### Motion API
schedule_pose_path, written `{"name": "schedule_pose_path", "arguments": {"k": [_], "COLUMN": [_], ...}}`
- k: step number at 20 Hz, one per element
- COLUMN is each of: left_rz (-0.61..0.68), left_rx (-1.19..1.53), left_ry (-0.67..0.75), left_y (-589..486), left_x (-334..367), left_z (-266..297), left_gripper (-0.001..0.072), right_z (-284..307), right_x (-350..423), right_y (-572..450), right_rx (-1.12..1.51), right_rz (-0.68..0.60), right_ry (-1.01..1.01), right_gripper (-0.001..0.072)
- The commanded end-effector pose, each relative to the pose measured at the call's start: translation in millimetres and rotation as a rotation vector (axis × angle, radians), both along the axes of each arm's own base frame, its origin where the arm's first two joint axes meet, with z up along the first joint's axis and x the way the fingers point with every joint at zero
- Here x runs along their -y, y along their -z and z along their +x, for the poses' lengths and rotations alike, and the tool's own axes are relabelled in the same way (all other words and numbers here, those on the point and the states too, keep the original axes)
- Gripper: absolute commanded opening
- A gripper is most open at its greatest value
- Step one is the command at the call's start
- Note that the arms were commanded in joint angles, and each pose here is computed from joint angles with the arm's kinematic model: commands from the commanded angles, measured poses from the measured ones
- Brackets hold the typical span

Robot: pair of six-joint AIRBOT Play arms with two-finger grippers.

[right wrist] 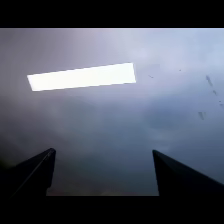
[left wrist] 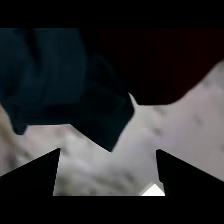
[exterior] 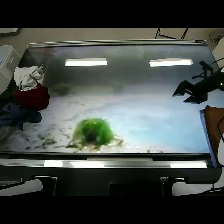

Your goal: Fold the clothes and pants, and hang the long-sleeved shirts on hangers.

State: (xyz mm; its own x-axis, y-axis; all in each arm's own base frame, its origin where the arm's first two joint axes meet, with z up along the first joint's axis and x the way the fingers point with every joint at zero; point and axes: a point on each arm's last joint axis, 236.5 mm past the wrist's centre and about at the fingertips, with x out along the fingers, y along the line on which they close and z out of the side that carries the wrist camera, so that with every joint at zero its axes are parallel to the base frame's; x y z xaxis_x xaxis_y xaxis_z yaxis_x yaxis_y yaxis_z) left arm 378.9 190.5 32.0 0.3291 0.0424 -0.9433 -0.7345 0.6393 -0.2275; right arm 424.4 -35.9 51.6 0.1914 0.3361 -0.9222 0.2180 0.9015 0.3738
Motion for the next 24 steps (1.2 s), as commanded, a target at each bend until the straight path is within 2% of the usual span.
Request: {"name": "schedule_pose_path", "arguments": {"k": [1, 4, 8, 12, 13, 14, 15, 17, 20, 22, 24], "left_rz": [0.027, 0.110, -0.012, -0.058, -0.056, -0.060, -0.061, -0.015, 0.162, 0.268, 0.339], "left_rx": [0.070, 0.208, 0.209, 0.158, 0.158, 0.154, 0.154, 0.209, 0.513, 0.798, 1.044], "left_ry": [-0.212, -0.229, -0.210, -0.213, -0.213, -0.211, -0.200, -0.166, -0.185, -0.190, -0.091], "left_y": [16.3, 23.9, 72.1, 100.5, 101.2, 100.4, 96.1, 64.4, -64.9, -186.0, -289.7], "left_x": [-71.7, -98.4, -84.2, -79.1, -79.9, -78.7, -75.9, -72.2, -69.8, -39.4, 25.9], "left_z": [-28.5, -7.0, 12.3, 10.0, 10.0, 8.9, 8.1, 15.5, 38.9, 34.5, 10.1], "left_gripper": [0.0711, 0.0711, 0.0710, 0.0703, 0.0543, 0.0152, 0.0025, 0.0025, 0.0025, 0.0025, 0.0025], "right_z": [-2.6, -2.4, -3.5, -19.9, -22.5, -23.2, -25.2, -26.4, -28.4, -30.2, -31.9], "right_x": [-22.0, -23.5, -24.0, -30.0, -30.6, -31.0, -31.6, -31.7, -32.5, -33.0, -33.5], "right_y": [-5.2, -6.0, -6.0, -7.7, -8.8, -10.5, -12.9, -20.3, -31.7, -39.6, -47.1], "right_rx": [-0.013, -0.029, -0.056, -0.120, -0.127, -0.127, -0.128, -0.109, -0.079, -0.059, -0.038], "right_rz": [0.101, 0.116, 0.128, 0.148, 0.149, 0.150, 0.150, 0.145, 0.137, 0.131, 0.125], "right_ry": [-0.002, 0.037, 0.088, 0.066, 0.062, 0.064, 0.064, 0.063, 0.061, 0.059, 0.055], "right_gripper": [0.0692, 0.0692, 0.0692, 0.0692, 0.0692, 0.0692, 0.0692, 0.0692, 0.0691, 0.0691, 0.0691]}}
